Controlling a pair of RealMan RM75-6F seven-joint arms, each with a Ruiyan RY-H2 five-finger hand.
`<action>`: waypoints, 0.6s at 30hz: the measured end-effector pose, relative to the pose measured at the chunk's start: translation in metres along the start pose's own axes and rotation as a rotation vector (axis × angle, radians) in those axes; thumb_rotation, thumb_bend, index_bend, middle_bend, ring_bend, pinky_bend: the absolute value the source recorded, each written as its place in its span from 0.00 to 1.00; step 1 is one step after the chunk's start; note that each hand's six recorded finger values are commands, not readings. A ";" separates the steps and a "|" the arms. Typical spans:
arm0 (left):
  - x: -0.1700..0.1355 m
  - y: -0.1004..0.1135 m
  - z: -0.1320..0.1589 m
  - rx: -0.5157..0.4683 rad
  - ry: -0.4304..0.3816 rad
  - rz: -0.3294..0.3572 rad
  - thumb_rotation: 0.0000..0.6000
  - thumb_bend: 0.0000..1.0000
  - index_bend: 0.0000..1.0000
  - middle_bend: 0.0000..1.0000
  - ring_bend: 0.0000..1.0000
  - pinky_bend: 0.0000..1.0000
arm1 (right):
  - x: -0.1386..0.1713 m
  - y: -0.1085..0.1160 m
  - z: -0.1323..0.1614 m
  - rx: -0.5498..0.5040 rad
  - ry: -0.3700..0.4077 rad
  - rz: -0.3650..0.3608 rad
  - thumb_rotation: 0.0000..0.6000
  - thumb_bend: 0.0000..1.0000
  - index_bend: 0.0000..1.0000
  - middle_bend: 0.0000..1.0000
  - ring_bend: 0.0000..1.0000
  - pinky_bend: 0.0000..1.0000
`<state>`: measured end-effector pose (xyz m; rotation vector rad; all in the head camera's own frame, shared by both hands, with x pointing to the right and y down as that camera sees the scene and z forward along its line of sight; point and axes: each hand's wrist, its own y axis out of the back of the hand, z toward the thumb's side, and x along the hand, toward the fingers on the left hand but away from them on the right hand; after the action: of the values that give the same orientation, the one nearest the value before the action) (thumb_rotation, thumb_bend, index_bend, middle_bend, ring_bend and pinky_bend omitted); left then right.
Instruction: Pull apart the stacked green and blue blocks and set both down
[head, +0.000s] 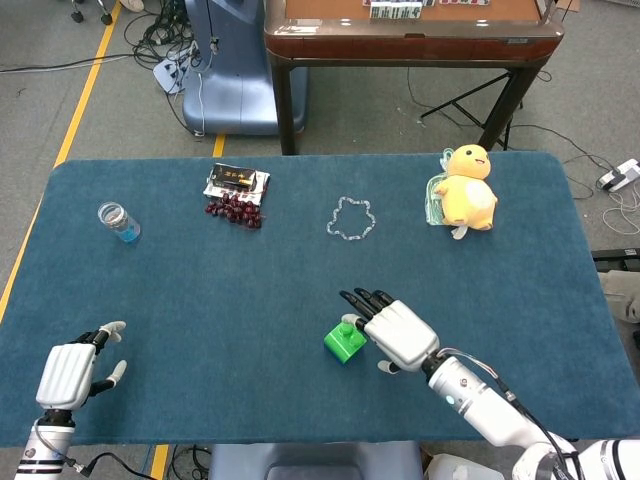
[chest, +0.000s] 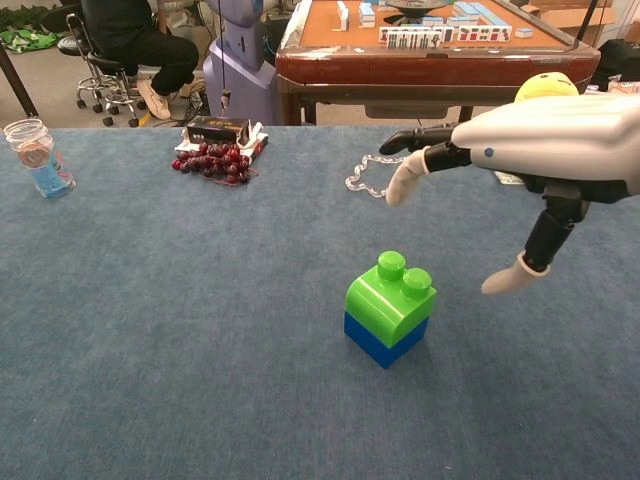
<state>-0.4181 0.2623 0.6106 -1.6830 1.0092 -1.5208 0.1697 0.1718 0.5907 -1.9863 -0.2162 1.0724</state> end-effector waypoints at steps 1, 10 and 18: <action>0.000 0.000 0.000 -0.001 0.001 0.000 1.00 0.31 0.33 0.40 0.43 0.61 | -0.002 0.000 0.000 0.003 -0.002 0.009 1.00 0.00 0.17 0.00 0.00 0.11; 0.000 0.001 -0.001 -0.005 0.000 0.005 1.00 0.31 0.33 0.40 0.43 0.61 | -0.028 -0.001 0.003 0.027 -0.029 0.104 1.00 0.00 0.15 0.00 0.00 0.10; -0.001 0.001 -0.001 -0.005 0.001 0.004 1.00 0.31 0.33 0.40 0.43 0.61 | -0.052 -0.009 0.009 0.063 -0.040 0.168 1.00 0.00 0.12 0.00 0.00 0.09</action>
<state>-0.4195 0.2624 0.6095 -1.6832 1.0170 -1.5175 0.1332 0.1573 0.6265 -1.9545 -0.0366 1.2117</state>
